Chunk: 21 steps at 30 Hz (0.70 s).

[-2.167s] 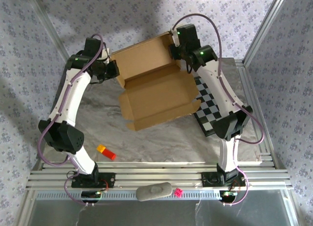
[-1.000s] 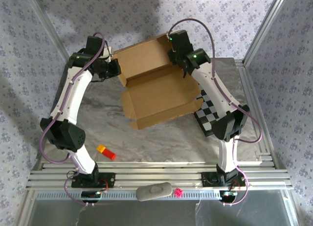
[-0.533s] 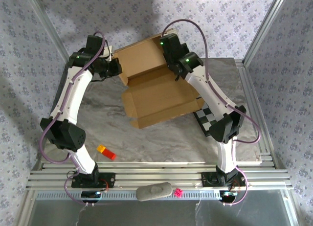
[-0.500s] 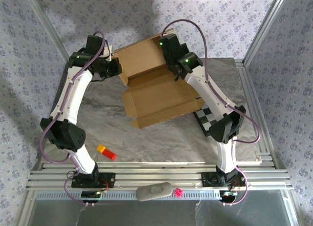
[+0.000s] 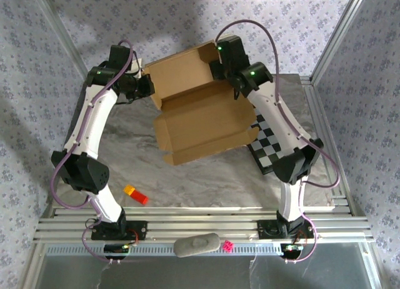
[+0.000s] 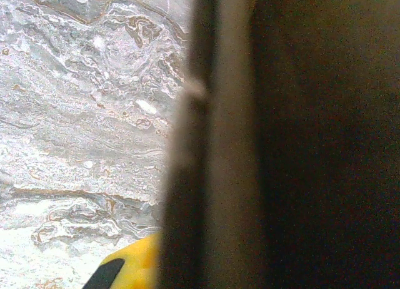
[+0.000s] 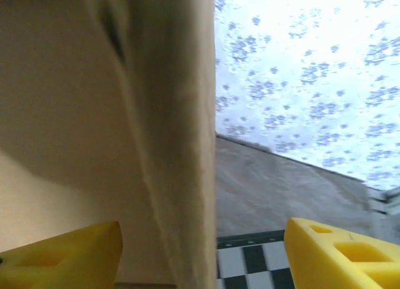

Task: Fold the paper box

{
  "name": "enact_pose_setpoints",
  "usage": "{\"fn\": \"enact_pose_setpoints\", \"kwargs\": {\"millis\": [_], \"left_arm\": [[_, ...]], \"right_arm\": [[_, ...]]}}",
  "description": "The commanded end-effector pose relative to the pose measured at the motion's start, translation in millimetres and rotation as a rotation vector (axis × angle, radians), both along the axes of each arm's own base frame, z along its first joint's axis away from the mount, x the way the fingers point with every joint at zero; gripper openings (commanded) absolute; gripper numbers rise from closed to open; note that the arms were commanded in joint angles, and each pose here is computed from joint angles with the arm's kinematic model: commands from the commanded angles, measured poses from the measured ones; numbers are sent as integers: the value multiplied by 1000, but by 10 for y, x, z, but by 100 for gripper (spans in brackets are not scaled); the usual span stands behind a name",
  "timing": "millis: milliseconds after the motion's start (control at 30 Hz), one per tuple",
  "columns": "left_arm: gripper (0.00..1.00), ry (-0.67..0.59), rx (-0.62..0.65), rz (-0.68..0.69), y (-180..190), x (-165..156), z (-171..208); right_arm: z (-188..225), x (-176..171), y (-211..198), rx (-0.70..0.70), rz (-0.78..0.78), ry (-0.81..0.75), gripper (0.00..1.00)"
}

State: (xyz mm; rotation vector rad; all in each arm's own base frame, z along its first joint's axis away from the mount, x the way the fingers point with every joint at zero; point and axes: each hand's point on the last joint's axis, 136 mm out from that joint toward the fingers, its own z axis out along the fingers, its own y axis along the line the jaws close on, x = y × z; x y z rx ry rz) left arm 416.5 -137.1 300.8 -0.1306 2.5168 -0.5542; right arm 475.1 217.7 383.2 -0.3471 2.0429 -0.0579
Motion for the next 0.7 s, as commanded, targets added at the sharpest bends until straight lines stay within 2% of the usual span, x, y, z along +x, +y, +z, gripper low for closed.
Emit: {"fn": "enact_pose_setpoints", "kwargs": {"millis": [0,233,367,433,533,667], "left_arm": [[0,-9,-21,11,-12,60,48],[0,6,-58,53,35,111,12],[0,38,-93,117,118,118,-87],[0,53,-117,150,154,127,-135],[0,76,-147,210,210,137,-223],[0,99,-156,241,230,127,-353]], "right_arm": [[446,-265,19,200,70,-17,74],[608,-417,-552,438,-84,0,75],[442,-641,-991,588,-226,7,76],[251,-753,-1061,687,-248,38,76],[-185,-975,-992,833,-248,147,76],[-685,-1332,-590,992,-101,254,79]]}}
